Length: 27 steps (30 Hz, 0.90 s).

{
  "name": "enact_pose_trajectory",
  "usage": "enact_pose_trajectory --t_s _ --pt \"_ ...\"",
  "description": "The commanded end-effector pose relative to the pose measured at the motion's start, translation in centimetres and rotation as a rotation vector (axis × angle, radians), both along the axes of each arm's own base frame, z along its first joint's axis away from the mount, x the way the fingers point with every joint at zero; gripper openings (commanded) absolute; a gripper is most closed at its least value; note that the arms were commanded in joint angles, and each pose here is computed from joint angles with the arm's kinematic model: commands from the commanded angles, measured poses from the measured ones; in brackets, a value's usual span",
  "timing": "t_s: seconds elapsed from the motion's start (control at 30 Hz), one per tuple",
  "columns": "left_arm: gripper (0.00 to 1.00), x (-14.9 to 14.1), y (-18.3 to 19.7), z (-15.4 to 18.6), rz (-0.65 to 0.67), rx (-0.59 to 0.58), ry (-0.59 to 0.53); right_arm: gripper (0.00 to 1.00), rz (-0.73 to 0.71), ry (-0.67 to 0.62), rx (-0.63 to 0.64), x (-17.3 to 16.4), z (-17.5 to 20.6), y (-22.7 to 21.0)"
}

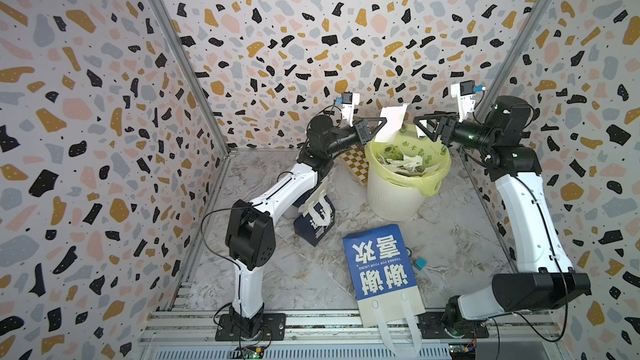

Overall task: Shred takeout receipts and throw away
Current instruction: Shred the takeout receipt.

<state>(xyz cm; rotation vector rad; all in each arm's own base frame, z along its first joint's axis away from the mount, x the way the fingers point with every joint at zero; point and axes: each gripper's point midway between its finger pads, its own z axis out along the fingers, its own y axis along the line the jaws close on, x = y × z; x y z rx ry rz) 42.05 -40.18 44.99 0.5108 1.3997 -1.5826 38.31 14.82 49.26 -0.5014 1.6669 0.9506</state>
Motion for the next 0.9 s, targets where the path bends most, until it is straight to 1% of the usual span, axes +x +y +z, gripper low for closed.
enact_pose_trajectory --t_s 0.0,0.1,0.2,0.27,0.33,0.4,0.47,0.6,0.67,0.73,0.77,0.8,0.87 --pt "0.00 -3.0 -0.7 3.6 -0.120 -0.081 -0.094 0.72 0.088 -0.085 -0.017 -0.1 0.9 1.0" --pt "0.00 -3.4 -1.5 3.3 -0.168 -0.088 -0.089 0.73 0.008 -0.073 -0.030 1.6 0.4 0.1" --pt "0.00 -3.3 -2.0 2.6 -0.178 -0.078 -0.088 0.73 -0.149 -0.051 -0.040 3.7 0.3 -2.1" --pt "0.00 -3.0 -2.2 2.3 -0.185 -0.078 -0.084 0.73 -0.174 -0.019 -0.019 4.4 -0.1 -2.8" --pt "0.00 -3.0 -2.6 1.7 -0.208 -0.072 -0.075 0.74 -0.118 0.003 -0.012 4.2 -0.7 -2.1" --pt "0.00 -3.0 -3.1 1.1 -0.234 -0.059 -0.070 0.73 -0.014 0.032 0.008 3.6 -1.4 -0.8" --pt "0.00 -3.0 -3.3 0.7 -0.237 -0.052 -0.070 0.70 0.072 0.041 0.023 2.7 -1.8 0.3" --pt "0.00 -2.9 -3.6 0.4 -0.248 -0.037 -0.067 0.63 0.155 0.019 0.032 1.4 -1.8 1.8" --pt "0.00 -2.8 -3.7 0.2 -0.249 -0.036 -0.064 0.53 0.177 0.025 0.035 1.3 -1.9 2.1" --pt "0.00 -2.8 -3.7 0.3 -0.250 -0.036 -0.064 0.38 0.178 0.031 0.035 1.4 -2.1 2.1" --pt "0.00 -2.8 -3.7 0.2 -0.251 -0.034 -0.062 0.33 0.178 0.030 0.036 1.4 -2.1 2.1" --pt "0.00 -2.8 -3.8 0.1 -0.253 -0.032 -0.062 0.26 0.181 0.032 0.035 1.3 -2.2 2.2" --pt "0.00 -2.8 -3.7 0.3 -0.255 -0.032 -0.067 0.11 0.180 0.028 0.028 1.3 -2.3 2.2"
